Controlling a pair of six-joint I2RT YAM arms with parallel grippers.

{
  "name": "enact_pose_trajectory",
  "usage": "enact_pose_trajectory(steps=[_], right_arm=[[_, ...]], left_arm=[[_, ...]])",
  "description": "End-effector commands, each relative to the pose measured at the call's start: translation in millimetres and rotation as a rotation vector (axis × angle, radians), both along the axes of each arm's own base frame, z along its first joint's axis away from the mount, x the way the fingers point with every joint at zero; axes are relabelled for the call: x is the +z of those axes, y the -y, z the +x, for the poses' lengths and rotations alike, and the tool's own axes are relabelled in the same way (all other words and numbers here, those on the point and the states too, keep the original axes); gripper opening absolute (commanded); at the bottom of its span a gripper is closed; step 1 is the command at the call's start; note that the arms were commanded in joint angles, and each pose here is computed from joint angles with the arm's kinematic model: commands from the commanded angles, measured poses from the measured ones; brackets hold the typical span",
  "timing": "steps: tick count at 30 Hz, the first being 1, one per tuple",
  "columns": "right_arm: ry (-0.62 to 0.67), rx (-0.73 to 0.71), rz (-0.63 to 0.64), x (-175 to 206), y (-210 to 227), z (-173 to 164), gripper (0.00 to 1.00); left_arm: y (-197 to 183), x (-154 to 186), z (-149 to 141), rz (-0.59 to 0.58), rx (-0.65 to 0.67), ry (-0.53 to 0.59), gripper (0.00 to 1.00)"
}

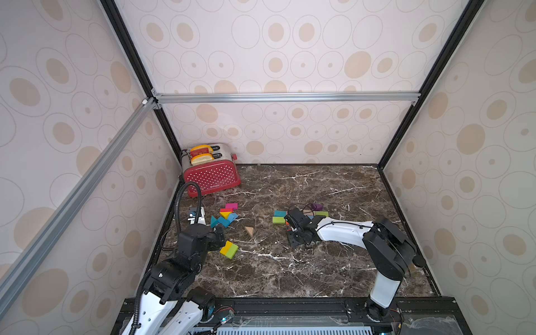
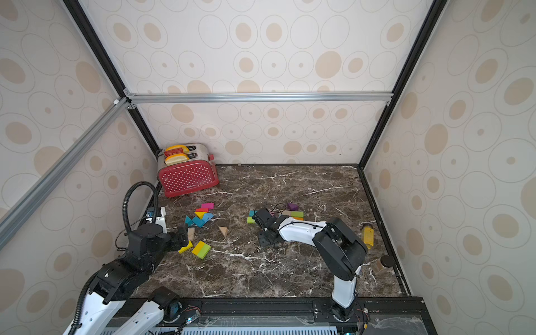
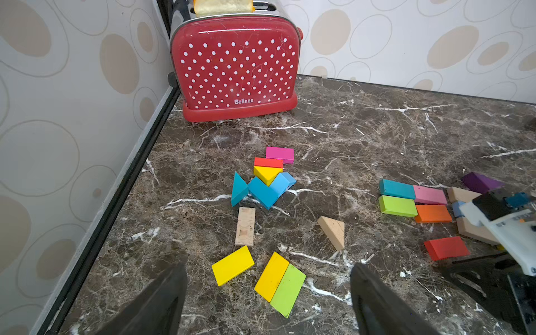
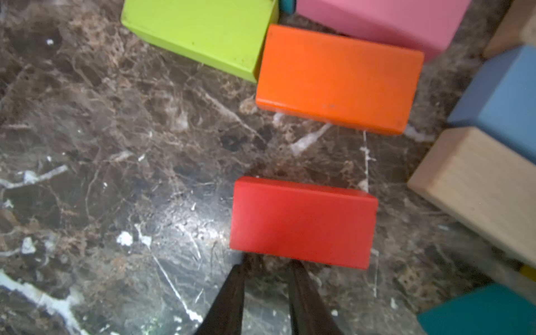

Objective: Assemble a piece of candy with building blocks
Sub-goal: Assemble the building block at the center of the board.

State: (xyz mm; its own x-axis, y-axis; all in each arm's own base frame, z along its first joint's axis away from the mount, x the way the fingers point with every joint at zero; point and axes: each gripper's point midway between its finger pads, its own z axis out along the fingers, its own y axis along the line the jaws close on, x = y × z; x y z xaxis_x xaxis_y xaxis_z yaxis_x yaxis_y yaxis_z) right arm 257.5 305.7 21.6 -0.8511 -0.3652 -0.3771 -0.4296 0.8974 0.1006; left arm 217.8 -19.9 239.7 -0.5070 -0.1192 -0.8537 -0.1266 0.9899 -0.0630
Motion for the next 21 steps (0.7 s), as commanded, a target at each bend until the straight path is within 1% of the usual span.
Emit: enact_pose_trajectory(steps=[1,11,15,21], right_arm=[[-0.001,-0.032,-0.020,-7,2,6,0.31],[0.011,-0.033,-0.030,-8,3,18,0.31],[0.011,-0.017,-0.020,-5,-2,20,0.31],[-0.004,-0.035,0.007,-6,-7,23,0.31]], left_arm=[[-1,3,1,0.009,-0.002,0.012,0.89],[1,2,3,0.011,-0.006,0.004,0.89],[1,2,3,0.009,-0.008,0.004,0.89],[2,1,3,0.008,-0.011,0.002,0.89]])
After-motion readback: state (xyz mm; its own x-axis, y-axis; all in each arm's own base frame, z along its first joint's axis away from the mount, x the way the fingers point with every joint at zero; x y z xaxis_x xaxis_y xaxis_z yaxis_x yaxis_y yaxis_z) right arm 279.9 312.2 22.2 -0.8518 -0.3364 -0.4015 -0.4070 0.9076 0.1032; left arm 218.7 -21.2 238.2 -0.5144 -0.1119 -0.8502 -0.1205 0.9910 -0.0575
